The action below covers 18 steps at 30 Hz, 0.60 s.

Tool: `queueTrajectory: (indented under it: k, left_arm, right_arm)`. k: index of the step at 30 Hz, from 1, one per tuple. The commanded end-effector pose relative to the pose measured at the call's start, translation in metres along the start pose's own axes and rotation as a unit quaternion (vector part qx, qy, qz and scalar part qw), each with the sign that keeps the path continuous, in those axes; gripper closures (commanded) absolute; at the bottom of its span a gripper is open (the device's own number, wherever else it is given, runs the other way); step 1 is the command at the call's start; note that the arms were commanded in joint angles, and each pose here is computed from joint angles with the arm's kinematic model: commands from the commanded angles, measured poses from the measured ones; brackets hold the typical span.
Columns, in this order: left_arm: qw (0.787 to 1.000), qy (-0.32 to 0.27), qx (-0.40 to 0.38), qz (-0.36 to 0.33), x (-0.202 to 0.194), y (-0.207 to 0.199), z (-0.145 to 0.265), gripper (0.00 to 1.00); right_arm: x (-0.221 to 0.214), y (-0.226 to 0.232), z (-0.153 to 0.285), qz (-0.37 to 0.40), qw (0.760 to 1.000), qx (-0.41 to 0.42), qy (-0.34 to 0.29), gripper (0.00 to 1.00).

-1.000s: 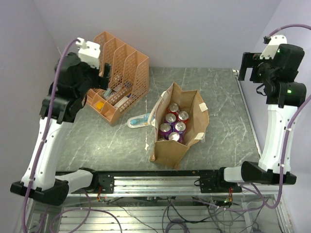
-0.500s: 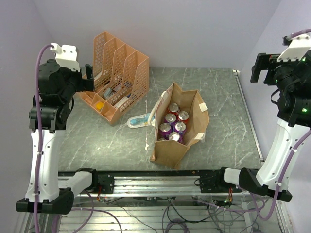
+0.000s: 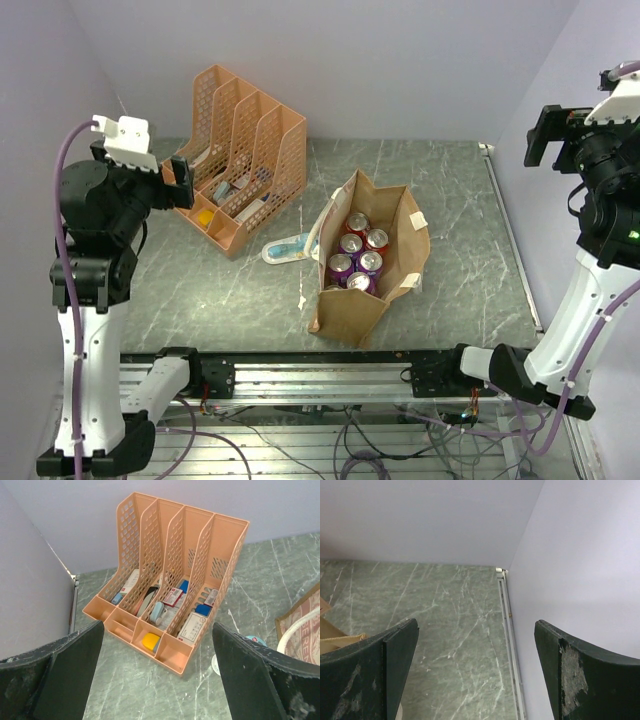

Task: Place the beverage into the canvas bag
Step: Reset both arms

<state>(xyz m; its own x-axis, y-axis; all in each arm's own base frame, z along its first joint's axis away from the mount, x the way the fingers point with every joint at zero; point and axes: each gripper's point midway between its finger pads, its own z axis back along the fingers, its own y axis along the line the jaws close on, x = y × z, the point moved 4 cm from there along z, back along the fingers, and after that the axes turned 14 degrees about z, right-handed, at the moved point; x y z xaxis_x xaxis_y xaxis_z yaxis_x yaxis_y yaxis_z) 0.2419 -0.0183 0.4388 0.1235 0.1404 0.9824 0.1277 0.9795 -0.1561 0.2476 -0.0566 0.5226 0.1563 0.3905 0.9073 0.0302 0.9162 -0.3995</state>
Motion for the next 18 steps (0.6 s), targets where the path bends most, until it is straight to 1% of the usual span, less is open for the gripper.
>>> queueTrajectory:
  k: [1, 4, 18]
  left_arm:
    - [0.999, -0.036, -0.018, 0.014, 0.007, -0.005, 0.001, 0.0]
    - [0.999, -0.022, -0.006, 0.027, 0.001, 0.003, -0.004, 0.0]
    - [1.0, -0.008, -0.008, 0.022, -0.009, 0.007, 0.001, 0.0]
  right_arm:
    - [-0.003, -0.003, 0.009, 0.011, 1.0, -0.01, 0.002, 0.0]
    - [-0.01, -0.001, 0.01, 0.012, 1.0, -0.005, 0.013, 0.0]
    - [-0.029, 0.009, 0.014, 0.026, 0.999, 0.016, 0.037, 0.0]
